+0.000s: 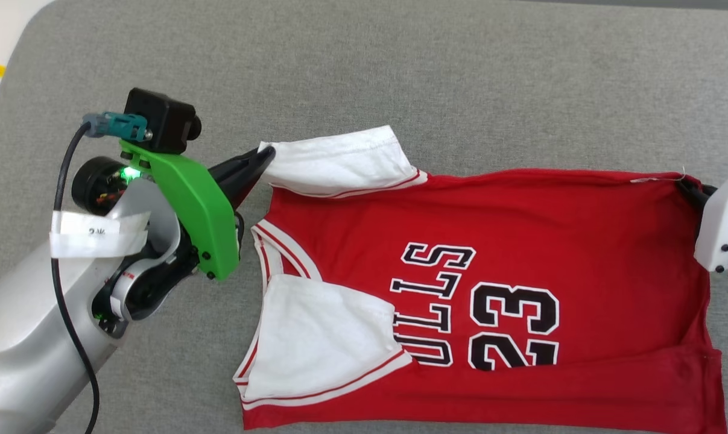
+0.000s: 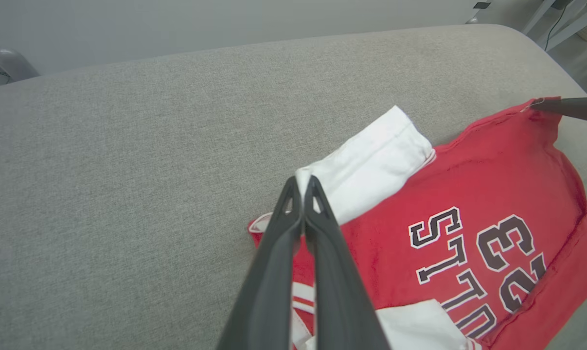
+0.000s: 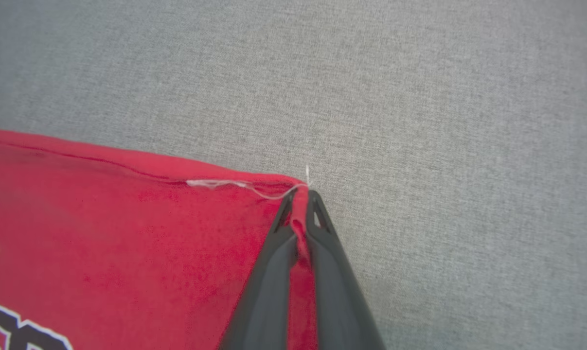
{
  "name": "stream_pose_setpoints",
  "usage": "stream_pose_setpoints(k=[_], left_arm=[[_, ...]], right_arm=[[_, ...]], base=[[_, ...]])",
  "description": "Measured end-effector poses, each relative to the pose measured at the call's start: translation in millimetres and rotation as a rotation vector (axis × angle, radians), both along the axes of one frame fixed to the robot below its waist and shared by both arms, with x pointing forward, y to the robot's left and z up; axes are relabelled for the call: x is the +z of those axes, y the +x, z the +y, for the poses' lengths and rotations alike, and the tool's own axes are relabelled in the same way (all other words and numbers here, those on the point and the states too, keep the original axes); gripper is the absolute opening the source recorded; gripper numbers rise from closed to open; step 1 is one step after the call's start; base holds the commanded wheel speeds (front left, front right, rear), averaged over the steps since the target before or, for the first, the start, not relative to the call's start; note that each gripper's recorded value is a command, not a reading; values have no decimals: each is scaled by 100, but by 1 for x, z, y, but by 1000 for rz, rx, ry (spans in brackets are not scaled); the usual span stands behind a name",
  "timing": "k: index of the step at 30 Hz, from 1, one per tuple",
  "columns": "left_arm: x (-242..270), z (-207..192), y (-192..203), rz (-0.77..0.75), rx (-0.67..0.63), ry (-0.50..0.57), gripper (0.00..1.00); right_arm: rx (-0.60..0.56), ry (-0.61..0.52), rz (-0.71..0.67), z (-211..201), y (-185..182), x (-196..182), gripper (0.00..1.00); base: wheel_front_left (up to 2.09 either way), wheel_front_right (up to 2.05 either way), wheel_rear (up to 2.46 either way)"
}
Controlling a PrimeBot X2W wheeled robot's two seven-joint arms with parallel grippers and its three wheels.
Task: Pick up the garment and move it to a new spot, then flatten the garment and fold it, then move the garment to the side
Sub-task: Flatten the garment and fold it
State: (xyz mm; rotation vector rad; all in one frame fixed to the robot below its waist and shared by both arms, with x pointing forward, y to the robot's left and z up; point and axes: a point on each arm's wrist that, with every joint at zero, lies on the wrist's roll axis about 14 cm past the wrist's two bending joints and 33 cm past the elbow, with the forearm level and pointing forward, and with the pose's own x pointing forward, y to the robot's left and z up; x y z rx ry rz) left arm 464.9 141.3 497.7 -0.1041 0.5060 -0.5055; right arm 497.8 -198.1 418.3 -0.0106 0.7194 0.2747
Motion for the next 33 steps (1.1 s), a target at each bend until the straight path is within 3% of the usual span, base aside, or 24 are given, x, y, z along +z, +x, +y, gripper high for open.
stream_pose_setpoints(k=[10,20,28,33], left_arm=[[7,6,-49,16,40,-28,0],[-18,6,-117,124,70,-57,0],[-66,7,-159,278,83,-22,0],[-88,7,-170,332,76,26,0]], right_arm=[[-39,99,-91,-3,-42,25,0],[-41,184,-55,3,-101,21,0],[30,137,95,3,-148,-5,0],[65,90,127,0,-153,-11,0]], base=[[0,0,0],[0,0,0],[0,0,0],[0,0,0]])
